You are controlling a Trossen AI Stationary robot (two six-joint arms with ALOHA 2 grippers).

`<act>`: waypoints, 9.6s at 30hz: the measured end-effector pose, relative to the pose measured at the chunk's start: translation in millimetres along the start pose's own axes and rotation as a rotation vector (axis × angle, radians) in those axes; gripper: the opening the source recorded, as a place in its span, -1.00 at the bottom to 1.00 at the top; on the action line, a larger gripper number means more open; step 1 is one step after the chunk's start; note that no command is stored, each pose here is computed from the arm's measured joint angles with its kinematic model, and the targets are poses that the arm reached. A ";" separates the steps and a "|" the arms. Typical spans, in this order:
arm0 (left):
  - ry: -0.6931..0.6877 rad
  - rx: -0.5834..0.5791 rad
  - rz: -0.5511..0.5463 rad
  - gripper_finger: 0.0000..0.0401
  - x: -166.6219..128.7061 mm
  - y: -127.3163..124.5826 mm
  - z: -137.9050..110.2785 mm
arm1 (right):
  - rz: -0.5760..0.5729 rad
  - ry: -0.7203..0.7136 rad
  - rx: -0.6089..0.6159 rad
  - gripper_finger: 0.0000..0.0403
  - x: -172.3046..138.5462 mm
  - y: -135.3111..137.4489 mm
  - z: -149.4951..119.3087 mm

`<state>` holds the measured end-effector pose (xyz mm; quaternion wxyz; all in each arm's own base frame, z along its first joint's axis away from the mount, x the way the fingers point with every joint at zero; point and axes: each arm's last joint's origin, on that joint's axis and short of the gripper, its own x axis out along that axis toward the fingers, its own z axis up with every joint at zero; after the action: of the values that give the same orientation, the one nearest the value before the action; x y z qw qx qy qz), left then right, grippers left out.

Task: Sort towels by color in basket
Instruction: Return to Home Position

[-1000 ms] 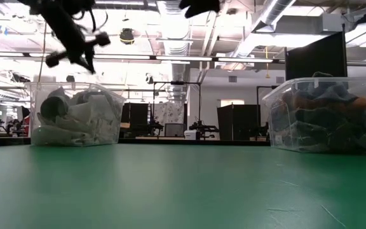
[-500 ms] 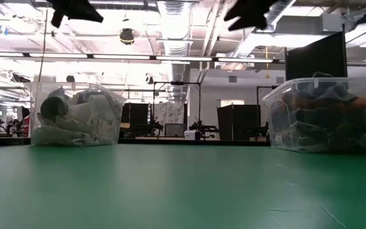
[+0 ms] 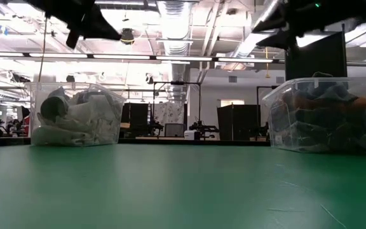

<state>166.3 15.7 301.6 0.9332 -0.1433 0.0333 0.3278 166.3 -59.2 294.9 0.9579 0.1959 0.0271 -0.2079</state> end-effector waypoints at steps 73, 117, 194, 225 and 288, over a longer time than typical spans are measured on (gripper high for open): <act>-0.123 0.386 -0.225 -1.00 -32.6 63.8 -111.6 | 0.160 -0.030 -0.754 -0.84 -77.0 -39.8 -104.7; 0.031 0.359 -0.203 -1.00 -31.7 68.5 -125.5 | 0.155 0.036 -0.200 -0.84 -75.8 -41.1 -108.8; 0.036 0.360 -0.202 -1.00 -31.5 68.9 -126.9 | 0.155 0.035 -0.201 -0.84 -75.8 -41.1 -108.8; 0.036 0.360 -0.202 -1.00 -31.5 68.9 -126.8 | 0.155 0.035 -0.201 -0.84 -75.8 -41.1 -108.7; 0.036 0.359 -0.203 -1.00 -31.5 68.9 -126.8 | 0.155 0.035 -0.201 -0.84 -75.8 -41.1 -108.7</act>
<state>102.9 11.3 168.3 0.9712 0.0170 0.0933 0.2184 83.6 -22.2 189.9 0.9853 0.1042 0.0495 -0.1260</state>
